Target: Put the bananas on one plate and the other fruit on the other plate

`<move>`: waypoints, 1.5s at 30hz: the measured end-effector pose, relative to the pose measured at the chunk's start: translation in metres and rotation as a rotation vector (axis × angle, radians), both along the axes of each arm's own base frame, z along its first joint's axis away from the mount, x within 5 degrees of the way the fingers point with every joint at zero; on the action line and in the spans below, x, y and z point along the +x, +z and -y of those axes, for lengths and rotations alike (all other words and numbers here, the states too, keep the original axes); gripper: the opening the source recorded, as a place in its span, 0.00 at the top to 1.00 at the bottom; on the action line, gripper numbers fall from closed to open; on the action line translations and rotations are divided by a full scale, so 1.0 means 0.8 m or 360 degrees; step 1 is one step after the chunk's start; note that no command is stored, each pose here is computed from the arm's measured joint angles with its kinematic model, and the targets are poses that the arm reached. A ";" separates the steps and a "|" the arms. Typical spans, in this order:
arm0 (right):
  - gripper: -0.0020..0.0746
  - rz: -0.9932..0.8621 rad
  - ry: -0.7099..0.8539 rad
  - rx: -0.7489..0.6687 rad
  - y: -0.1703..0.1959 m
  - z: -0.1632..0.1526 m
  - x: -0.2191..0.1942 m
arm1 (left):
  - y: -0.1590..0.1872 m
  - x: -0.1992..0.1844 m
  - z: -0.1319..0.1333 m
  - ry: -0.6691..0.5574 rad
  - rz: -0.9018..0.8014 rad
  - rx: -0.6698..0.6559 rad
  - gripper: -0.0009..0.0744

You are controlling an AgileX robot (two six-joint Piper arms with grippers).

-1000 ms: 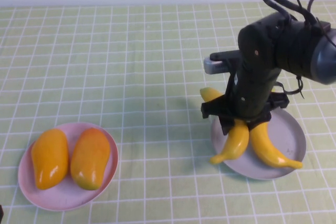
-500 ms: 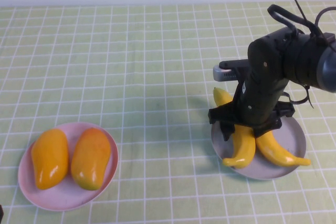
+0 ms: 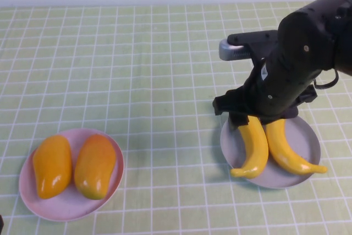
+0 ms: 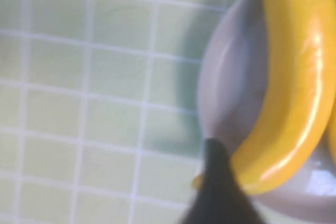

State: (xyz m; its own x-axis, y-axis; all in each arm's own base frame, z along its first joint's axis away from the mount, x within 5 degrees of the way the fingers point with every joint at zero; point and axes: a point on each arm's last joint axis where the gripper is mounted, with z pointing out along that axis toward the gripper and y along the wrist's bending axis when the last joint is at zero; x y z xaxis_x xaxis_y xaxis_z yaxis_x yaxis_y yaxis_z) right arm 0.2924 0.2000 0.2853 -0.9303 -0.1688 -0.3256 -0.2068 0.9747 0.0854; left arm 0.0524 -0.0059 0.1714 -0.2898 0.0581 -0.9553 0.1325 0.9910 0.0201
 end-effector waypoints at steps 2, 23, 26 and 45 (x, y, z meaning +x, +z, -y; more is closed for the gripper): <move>0.52 0.0028 0.0046 0.0020 0.015 -0.006 -0.014 | 0.000 0.000 0.000 0.0000 0.0000 0.0000 0.98; 0.99 0.0525 0.0456 0.0217 0.100 0.090 -0.181 | 0.000 0.000 0.000 0.0000 0.0000 0.0000 0.98; 0.99 0.0479 0.0456 0.0253 0.083 0.110 -0.207 | 0.000 0.000 0.000 0.0000 0.0000 0.0000 0.98; 0.99 0.0835 0.0341 0.0242 -0.010 0.159 -0.222 | 0.000 0.000 0.000 0.0000 0.0000 0.0000 0.98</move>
